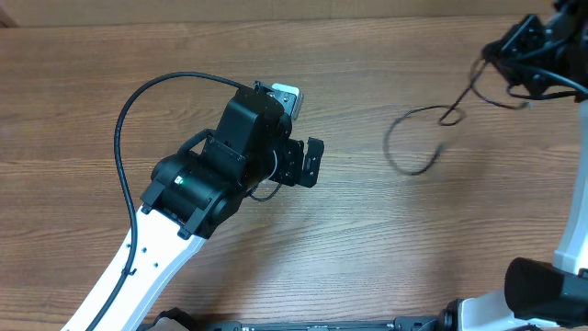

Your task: Untangle cables

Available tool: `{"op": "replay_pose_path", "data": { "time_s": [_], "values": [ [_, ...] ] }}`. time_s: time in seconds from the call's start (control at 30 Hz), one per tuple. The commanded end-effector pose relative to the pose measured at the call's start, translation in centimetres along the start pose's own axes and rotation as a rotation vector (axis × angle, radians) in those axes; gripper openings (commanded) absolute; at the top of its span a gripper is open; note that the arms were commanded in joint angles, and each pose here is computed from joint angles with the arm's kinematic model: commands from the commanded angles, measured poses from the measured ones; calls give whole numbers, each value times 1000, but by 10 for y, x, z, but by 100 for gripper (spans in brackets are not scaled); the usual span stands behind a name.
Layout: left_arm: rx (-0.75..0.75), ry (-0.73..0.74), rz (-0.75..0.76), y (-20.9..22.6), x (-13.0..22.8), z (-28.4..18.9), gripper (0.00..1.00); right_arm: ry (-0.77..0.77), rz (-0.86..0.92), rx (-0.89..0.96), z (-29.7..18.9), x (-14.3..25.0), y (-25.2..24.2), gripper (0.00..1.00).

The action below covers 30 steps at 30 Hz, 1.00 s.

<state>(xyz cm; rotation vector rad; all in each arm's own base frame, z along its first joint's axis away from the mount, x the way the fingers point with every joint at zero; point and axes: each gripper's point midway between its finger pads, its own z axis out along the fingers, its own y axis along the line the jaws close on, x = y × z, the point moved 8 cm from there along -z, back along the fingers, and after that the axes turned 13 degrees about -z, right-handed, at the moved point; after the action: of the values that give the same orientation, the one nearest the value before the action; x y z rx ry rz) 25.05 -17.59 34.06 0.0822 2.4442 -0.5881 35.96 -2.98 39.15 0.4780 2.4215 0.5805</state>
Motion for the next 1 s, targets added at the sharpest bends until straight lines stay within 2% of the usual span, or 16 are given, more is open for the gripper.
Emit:
{"op": "replay_pose_path", "data": {
  "time_s": [0.0,0.23,0.4,0.53,0.63,0.73,0.87,0.97],
  "values": [
    [17,-12,-2,-2,-3,-6,100,17,-34,-86,-4,4,17,4],
    [16,-11,-2,-2,-3,-6,100,-82,-59,-4,0,-12,10,4],
    [10,-1,-2,-1,-2,-2,100,-250,-89,100,10,-44,1,4],
    [1,14,-3,-1,-2,4,100,-474,-153,23,8,-87,9,4],
    [-10,36,-4,1,0,9,100,-647,-215,-84,-18,-115,16,4],
    [-24,58,-6,2,3,13,100,-784,-169,-195,-54,-136,15,4],
    [-29,65,-6,3,3,17,100,-854,-117,-258,-78,-148,5,4],
    [-28,62,-6,3,2,17,100,-811,-112,-213,-66,-148,-7,4]
  ]
}}
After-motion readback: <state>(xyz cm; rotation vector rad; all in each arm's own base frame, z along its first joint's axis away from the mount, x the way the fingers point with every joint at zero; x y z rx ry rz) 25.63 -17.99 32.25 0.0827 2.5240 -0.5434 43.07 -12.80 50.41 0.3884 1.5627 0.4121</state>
